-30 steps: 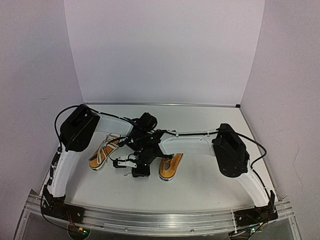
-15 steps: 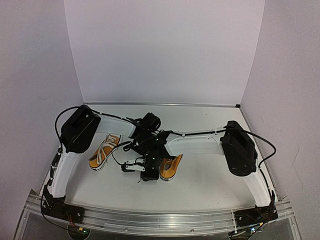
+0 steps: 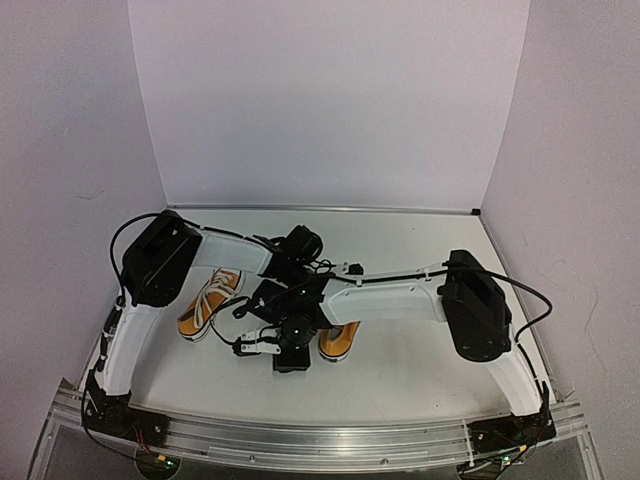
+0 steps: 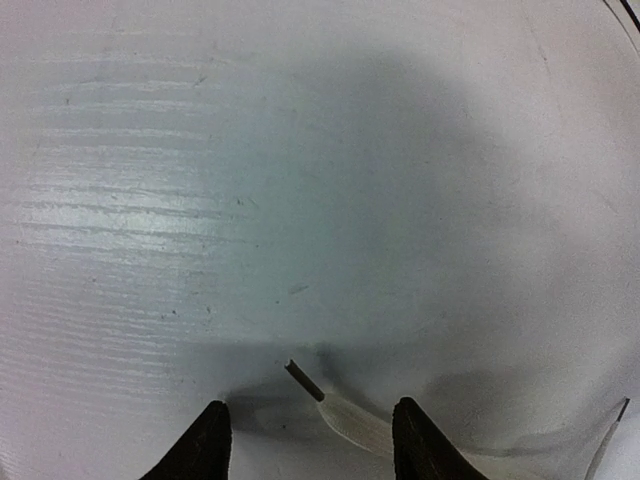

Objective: Tie the shoes

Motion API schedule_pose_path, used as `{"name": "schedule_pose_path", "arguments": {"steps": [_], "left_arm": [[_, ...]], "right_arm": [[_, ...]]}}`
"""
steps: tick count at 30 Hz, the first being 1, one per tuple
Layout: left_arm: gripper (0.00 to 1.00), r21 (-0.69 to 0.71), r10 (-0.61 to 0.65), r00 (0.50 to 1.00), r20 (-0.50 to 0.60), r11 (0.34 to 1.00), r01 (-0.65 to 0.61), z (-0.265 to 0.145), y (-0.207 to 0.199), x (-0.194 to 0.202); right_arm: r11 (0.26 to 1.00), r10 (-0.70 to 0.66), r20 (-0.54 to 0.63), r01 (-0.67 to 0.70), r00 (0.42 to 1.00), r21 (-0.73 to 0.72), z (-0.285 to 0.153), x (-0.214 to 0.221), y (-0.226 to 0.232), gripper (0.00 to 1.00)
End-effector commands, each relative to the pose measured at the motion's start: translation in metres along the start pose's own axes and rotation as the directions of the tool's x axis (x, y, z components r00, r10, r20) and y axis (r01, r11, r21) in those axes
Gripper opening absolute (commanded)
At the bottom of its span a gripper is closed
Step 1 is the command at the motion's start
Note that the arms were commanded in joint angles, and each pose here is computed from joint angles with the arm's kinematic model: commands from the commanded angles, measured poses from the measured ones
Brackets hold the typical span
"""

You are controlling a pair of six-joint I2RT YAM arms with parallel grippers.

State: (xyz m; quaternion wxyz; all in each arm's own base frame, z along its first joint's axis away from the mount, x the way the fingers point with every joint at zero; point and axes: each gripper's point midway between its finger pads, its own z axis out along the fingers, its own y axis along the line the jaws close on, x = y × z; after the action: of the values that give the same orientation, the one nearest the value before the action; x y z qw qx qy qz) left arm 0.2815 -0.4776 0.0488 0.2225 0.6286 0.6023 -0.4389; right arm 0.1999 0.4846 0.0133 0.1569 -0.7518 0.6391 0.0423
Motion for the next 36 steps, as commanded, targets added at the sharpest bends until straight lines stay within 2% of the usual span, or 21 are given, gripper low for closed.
{"name": "schedule_pose_path", "arguments": {"steps": [1,5,12,17,21,28,36], "left_arm": [[0.0,-0.077,0.001,0.997,-0.075,0.997,-0.007,0.012,0.013,0.022],[0.0,-0.08,0.007,0.997,-0.082,0.997,-0.014,0.012,0.012,0.022],[0.0,-0.087,0.01,0.995,-0.098,0.996,-0.019,0.01,0.012,0.024],[0.0,-0.088,0.011,0.995,-0.099,0.996,-0.02,0.011,0.013,0.024],[0.0,-0.09,0.009,0.995,-0.1,0.996,-0.018,0.011,0.013,0.025],[0.0,-0.111,0.007,0.998,-0.061,0.994,-0.014,0.007,0.013,0.016],[0.0,-0.167,-0.01,1.0,-0.019,0.986,0.007,-0.002,0.017,-0.001]], "right_arm": [[1.0,-0.02,-0.054,0.02,0.998,0.002,0.022,0.011,-0.002,0.52],[0.999,-0.011,-0.06,0.008,0.998,-0.052,0.035,0.018,0.006,0.5],[0.993,-0.005,-0.077,-0.004,0.997,-0.115,0.045,0.027,0.017,0.16],[0.991,0.006,-0.087,-0.018,0.996,-0.135,0.043,0.031,0.022,0.03],[0.991,0.03,-0.052,-0.036,0.998,-0.131,0.025,0.023,0.021,0.0],[0.998,0.045,0.091,-0.04,0.995,-0.056,-0.035,-0.009,0.014,0.0],[0.993,0.109,0.235,-0.114,0.966,0.008,-0.091,-0.024,0.007,0.0]]}}
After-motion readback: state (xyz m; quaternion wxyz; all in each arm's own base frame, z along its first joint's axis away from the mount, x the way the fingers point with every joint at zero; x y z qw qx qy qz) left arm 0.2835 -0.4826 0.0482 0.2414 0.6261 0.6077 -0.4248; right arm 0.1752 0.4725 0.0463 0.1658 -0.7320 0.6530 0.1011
